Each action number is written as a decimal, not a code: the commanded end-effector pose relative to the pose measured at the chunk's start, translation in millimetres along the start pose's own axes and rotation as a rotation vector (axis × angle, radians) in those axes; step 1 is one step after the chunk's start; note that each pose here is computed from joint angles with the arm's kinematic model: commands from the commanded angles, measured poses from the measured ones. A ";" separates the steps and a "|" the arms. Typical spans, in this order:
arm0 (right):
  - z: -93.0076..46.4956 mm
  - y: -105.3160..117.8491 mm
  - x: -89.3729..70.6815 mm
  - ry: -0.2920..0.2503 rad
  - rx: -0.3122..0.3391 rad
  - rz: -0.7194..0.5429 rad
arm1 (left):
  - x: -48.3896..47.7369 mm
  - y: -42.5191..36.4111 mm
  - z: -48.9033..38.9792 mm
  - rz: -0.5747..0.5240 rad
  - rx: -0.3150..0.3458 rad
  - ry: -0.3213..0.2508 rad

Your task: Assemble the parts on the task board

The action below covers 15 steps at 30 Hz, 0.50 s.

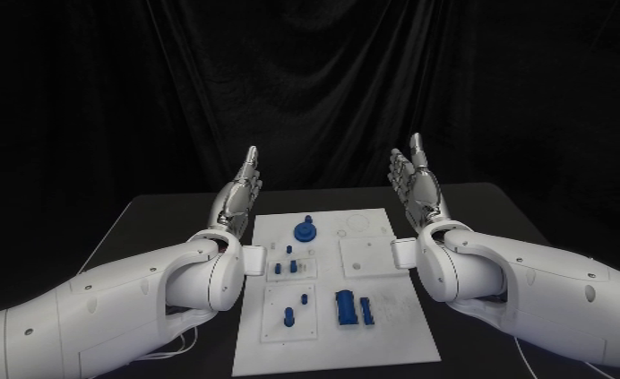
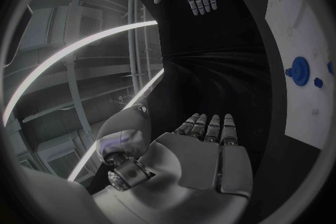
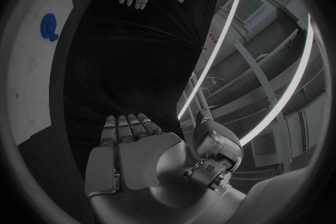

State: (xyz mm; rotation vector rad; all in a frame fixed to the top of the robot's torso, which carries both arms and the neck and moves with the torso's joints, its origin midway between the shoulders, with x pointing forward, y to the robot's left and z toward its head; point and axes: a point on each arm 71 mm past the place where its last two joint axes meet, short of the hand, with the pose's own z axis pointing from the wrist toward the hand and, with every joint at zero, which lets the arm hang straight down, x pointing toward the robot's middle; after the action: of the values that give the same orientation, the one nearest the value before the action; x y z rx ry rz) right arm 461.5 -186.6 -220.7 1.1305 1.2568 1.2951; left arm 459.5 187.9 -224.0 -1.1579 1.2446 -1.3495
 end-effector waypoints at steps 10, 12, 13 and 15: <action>-0.5 -3.5 -5.8 -0.082 0.036 0.015 | -4.8 0.0 1.7 0.038 -0.038 -0.101; -0.5 -3.5 -5.8 -0.082 0.036 0.015 | -4.8 0.0 1.7 0.038 -0.038 -0.101; -0.5 -3.5 -5.8 -0.082 0.036 0.015 | -4.8 0.0 1.7 0.038 -0.038 -0.101; -0.5 -3.5 -5.8 -0.082 0.036 0.015 | -4.8 0.0 1.7 0.038 -0.038 -0.101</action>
State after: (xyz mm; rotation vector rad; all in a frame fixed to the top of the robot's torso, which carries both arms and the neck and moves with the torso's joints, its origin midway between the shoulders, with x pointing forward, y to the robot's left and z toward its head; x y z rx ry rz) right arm 462.1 -191.2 -224.0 1.2066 1.2326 1.2438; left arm 461.1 192.3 -226.3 -1.2084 1.2320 -1.2414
